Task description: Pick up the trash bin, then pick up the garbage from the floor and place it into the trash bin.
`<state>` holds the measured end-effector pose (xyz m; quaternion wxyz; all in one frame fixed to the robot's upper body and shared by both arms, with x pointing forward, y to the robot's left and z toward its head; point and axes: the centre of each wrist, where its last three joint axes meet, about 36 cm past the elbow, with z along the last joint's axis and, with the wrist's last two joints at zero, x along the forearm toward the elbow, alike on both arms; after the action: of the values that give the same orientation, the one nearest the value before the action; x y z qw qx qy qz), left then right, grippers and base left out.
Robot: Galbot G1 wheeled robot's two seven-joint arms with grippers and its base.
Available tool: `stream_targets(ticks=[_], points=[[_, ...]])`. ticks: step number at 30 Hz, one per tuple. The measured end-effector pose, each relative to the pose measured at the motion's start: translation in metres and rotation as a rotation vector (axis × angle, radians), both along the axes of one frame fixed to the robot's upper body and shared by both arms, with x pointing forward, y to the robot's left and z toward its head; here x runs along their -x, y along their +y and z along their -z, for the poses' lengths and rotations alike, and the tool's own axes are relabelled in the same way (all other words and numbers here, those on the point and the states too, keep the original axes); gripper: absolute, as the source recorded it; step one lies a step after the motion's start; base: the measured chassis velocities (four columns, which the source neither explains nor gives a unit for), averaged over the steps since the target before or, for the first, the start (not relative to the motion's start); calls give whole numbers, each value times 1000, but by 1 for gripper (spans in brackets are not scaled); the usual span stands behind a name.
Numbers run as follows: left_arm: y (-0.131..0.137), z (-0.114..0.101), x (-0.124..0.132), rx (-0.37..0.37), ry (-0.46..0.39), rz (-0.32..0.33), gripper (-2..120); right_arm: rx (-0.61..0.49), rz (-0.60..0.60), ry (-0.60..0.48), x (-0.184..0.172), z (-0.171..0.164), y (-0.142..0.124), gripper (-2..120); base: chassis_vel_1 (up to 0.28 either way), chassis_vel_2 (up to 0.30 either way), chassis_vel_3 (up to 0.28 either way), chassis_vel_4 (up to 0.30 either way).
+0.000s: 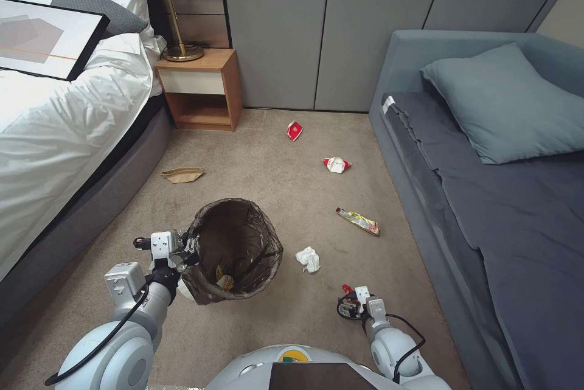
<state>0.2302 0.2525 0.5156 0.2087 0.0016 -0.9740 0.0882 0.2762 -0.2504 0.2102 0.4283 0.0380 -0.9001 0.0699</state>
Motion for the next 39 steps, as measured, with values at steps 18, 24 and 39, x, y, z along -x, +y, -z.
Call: stream_targets(ticks=[18, 24, 39], points=[[-1, 0, -1, 6, -2, 3, 8, 8, 5, -2, -3, 2, 2, 97, 0, 0, 0, 0], [-1, -1, -1, 5, -3, 4, 8, 9, 9, -6, -2, 4, 1, 78, 0, 0, 0, 0], [-1, -1, -2, 6, -4, 6, 8, 9, 12, -10, -1, 6, 0, 37, 0, 0, 0, 0]])
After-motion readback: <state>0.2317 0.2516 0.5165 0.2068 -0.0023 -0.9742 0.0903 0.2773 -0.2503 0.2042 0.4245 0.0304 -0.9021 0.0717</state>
